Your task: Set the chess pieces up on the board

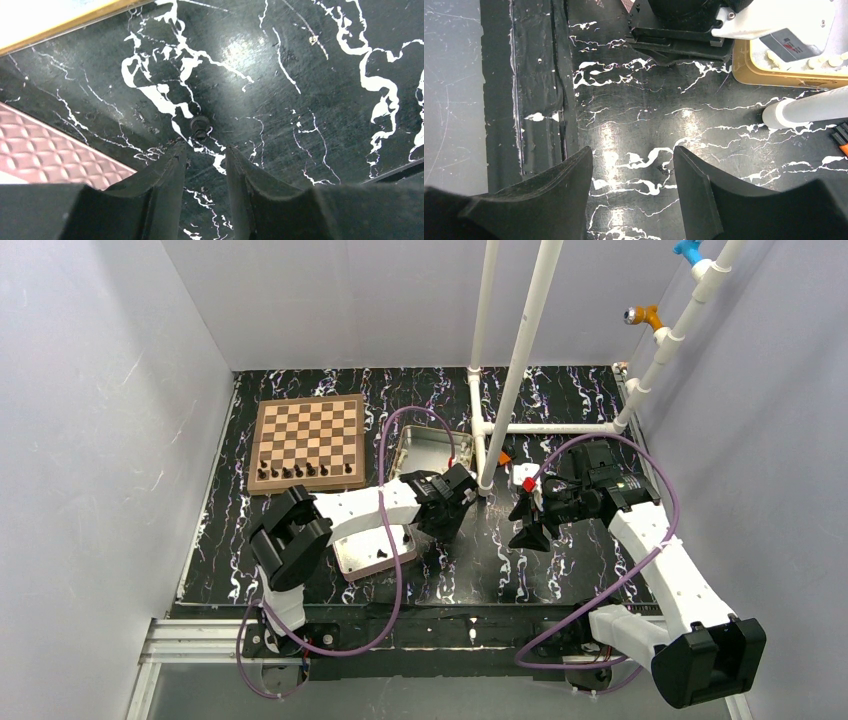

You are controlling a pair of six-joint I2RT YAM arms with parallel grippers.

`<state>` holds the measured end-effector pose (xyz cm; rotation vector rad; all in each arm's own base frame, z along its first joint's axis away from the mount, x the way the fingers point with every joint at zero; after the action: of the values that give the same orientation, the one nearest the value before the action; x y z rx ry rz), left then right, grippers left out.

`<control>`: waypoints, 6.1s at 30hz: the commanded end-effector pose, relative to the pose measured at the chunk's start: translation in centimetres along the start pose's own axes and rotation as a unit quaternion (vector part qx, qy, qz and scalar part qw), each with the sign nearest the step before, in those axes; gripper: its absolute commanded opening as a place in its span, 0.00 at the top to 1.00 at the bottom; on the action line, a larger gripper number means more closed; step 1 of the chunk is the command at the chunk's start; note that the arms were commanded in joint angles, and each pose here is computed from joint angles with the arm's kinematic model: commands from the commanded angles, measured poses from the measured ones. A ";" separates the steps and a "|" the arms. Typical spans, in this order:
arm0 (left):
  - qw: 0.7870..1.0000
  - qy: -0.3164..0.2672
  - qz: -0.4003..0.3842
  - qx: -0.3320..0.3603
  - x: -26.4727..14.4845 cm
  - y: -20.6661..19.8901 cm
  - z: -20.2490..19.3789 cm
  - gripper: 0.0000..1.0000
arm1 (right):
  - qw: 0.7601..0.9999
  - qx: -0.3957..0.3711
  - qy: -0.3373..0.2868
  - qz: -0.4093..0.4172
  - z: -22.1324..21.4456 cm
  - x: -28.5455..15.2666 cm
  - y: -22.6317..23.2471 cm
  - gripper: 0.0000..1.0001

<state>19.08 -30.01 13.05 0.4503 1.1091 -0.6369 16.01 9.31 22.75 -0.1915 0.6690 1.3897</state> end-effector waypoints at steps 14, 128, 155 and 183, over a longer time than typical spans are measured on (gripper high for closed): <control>1.000 -0.003 0.005 0.008 0.3 -0.1 1.0 0.74 | 1.000 0.006 -0.006 0.006 -0.1 0.3 -0.3 0.32; 0.900 0.035 0.222 -0.375 -6.3 41.4 -8.7 1.00 | 0.997 0.067 -0.008 0.026 1.9 3.1 -5.5 0.32; 0.897 0.055 0.206 -0.387 -5.1 41.0 -9.5 1.00 | 0.997 0.067 -0.004 0.024 1.6 3.1 -5.5 0.32; 0.894 0.050 0.216 -0.390 -5.9 41.5 -8.8 0.79 | 0.998 0.066 -0.002 0.023 1.5 3.1 -5.4 0.32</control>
<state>38.83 7.29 14.22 0.0178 1.2412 0.2333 21.37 11.32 19.91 -0.0536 0.8061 1.3686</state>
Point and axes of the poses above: each gripper's point midway between its finger pads, its own x axis out along the fingers, its own y axis along the line the jaws close on, z = x × y, the point moved 9 cm from there along -x, back along the fingers, and after that the axes turned 13 degrees about x, right-handed, at the moved point
